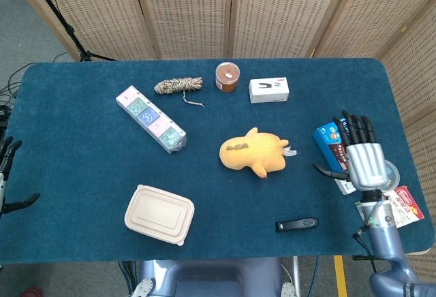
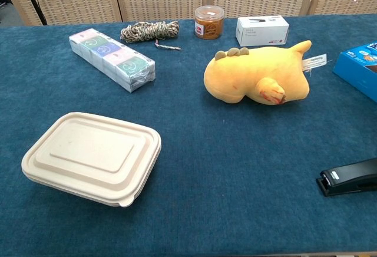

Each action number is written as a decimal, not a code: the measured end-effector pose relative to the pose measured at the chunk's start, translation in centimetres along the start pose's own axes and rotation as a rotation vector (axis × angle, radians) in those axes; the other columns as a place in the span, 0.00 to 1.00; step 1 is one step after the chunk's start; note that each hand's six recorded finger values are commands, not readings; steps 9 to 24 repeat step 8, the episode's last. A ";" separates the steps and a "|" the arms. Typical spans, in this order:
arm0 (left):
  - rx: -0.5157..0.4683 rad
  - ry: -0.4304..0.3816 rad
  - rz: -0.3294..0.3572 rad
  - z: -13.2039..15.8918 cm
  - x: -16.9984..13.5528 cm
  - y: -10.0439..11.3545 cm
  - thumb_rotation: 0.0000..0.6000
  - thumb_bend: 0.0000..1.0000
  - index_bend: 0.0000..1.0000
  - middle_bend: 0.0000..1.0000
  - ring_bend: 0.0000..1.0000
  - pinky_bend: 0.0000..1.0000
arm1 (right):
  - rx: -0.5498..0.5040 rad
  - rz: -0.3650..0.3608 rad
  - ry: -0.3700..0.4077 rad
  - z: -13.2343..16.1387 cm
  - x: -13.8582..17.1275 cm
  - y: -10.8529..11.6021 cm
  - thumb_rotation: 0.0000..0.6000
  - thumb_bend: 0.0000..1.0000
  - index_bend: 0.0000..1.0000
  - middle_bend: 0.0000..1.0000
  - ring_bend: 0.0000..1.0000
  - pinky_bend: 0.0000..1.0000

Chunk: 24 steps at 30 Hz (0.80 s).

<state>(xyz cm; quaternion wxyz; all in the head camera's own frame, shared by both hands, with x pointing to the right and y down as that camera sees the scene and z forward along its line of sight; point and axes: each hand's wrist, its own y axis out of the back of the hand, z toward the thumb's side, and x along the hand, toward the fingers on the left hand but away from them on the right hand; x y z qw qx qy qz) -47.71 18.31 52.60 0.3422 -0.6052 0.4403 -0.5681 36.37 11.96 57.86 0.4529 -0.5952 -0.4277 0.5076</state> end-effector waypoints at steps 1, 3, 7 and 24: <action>0.003 0.001 -0.002 0.1 -0.1 -0.1 1.00 0.00 0.00 0.00 0.00 0.00 | 0.003 0.000 -0.014 -0.9 0.5 0.2 0.02 0.00 0.00 0.00 0.00 0.00; 0.003 0.005 -0.004 0.1 -0.3 -0.3 1.00 0.00 0.00 0.00 0.00 0.00 | 0.014 -0.003 -0.050 -3.1 1.7 0.5 0.03 0.00 0.00 0.00 0.00 0.00; 0.004 0.014 -0.006 0.0 -0.8 -0.6 1.00 0.00 0.00 0.00 0.00 0.00 | 0.010 -0.018 -0.104 -6.2 3.6 1.1 0.04 0.00 0.00 0.00 0.00 0.00; 0.006 0.015 -0.006 0.0 -0.9 -0.7 1.00 0.00 0.00 0.00 0.00 0.00 | 0.002 -0.024 -0.117 -6.9 4.2 1.2 0.04 0.00 0.00 0.00 0.00 0.00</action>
